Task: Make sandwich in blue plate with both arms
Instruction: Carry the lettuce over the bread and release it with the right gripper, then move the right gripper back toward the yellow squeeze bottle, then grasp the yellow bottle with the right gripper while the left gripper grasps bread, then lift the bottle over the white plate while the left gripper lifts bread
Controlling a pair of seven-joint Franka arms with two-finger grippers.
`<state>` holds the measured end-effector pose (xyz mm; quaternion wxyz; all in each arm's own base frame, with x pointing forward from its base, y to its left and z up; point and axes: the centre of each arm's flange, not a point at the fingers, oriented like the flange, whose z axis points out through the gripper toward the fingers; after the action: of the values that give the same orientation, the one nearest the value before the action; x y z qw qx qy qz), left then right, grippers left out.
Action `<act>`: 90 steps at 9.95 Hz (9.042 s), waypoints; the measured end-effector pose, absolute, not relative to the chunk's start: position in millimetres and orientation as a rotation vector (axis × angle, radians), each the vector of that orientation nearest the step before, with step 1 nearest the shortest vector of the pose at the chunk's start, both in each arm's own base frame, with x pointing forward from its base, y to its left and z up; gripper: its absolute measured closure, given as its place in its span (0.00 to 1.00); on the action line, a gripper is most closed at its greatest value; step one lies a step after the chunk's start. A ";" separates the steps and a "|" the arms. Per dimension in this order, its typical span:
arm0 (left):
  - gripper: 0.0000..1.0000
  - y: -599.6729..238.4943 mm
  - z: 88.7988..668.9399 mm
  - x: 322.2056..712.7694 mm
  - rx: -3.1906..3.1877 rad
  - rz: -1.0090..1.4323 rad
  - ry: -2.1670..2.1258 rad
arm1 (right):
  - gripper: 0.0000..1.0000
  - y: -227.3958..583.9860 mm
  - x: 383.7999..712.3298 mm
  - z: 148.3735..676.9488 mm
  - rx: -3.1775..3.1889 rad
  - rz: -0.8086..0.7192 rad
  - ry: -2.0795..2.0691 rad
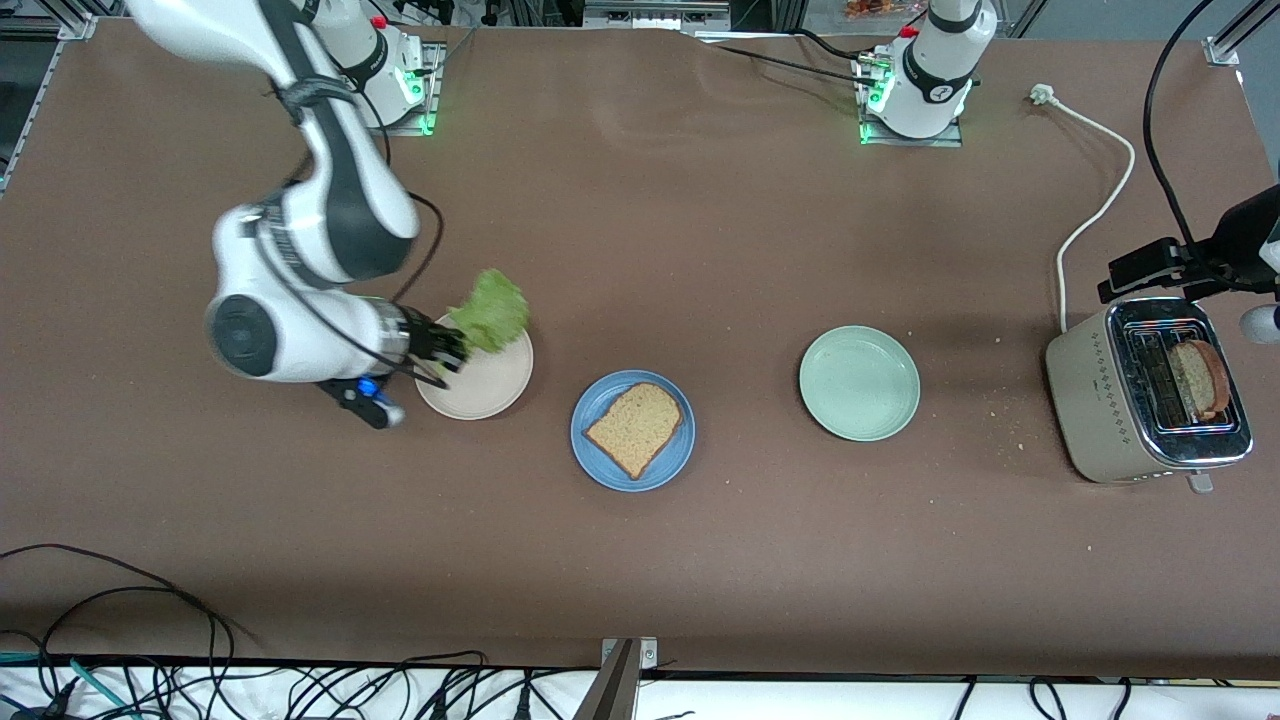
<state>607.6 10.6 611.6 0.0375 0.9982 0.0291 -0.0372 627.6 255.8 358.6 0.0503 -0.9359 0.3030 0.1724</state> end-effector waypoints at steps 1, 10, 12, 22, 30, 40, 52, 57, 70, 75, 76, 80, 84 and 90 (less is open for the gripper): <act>0.00 10.2 611.6 607.6 3.063 -0.114 0.088 | 0.97 290.1 629.9 338.9 -2.799 0.431 1.022; 0.00 9.6 611.9 607.4 3.063 -0.113 0.087 | 0.92 420.7 632.2 241.1 -2.423 0.095 1.350; 0.00 9.5 611.9 607.4 3.063 -0.113 0.086 | 0.66 421.4 630.2 238.8 -2.438 0.103 1.353; 0.00 8.9 611.8 607.5 3.063 -0.114 0.085 | 0.00 285.3 615.8 397.8 -3.272 0.257 0.608; 0.00 14.1 611.7 607.4 3.064 -0.114 0.098 | 0.01 98.3 603.7 480.6 -3.243 0.327 -0.326; 0.00 102.1 581.6 610.4 3.148 -0.201 0.094 | 0.02 -111.8 597.9 384.6 -2.657 0.130 -0.902; 0.07 244.6 380.0 651.4 3.118 -0.336 0.152 | 0.00 -146.0 579.9 174.1 -1.692 -0.677 -1.454; 0.64 260.8 367.6 646.6 3.175 -0.409 0.145 | 0.00 -116.1 570.9 130.0 -1.517 -0.781 -1.425; 0.91 241.9 443.0 643.5 3.202 -0.301 0.113 | 0.74 -79.4 579.4 125.3 -1.499 -0.688 -1.241; 0.91 228.5 529.1 609.9 3.197 -0.273 0.055 | 0.88 -39.8 640.1 228.6 -1.763 -0.434 -1.128; 0.91 226.2 539.8 603.4 3.193 -0.283 0.050 | 0.88 -27.1 647.3 252.4 -1.839 -0.379 -1.126; 0.91 212.4 583.8 575.9 3.126 -0.269 0.058 | 0.87 59.9 670.8 317.1 -2.203 -0.109 -1.176; 0.91 207.9 595.2 565.8 3.101 -0.282 0.059 | 0.86 187.2 670.4 353.0 -2.546 0.065 -1.295; 0.91 202.7 588.6 567.2 3.038 -0.269 0.052 | 0.86 346.7 611.5 358.7 -2.780 0.248 -2.109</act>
<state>567.2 202.7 588.6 0.0458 0.9949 0.0172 -0.0880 611.5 346.7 358.7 -0.1776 -0.7820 -0.5934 0.0696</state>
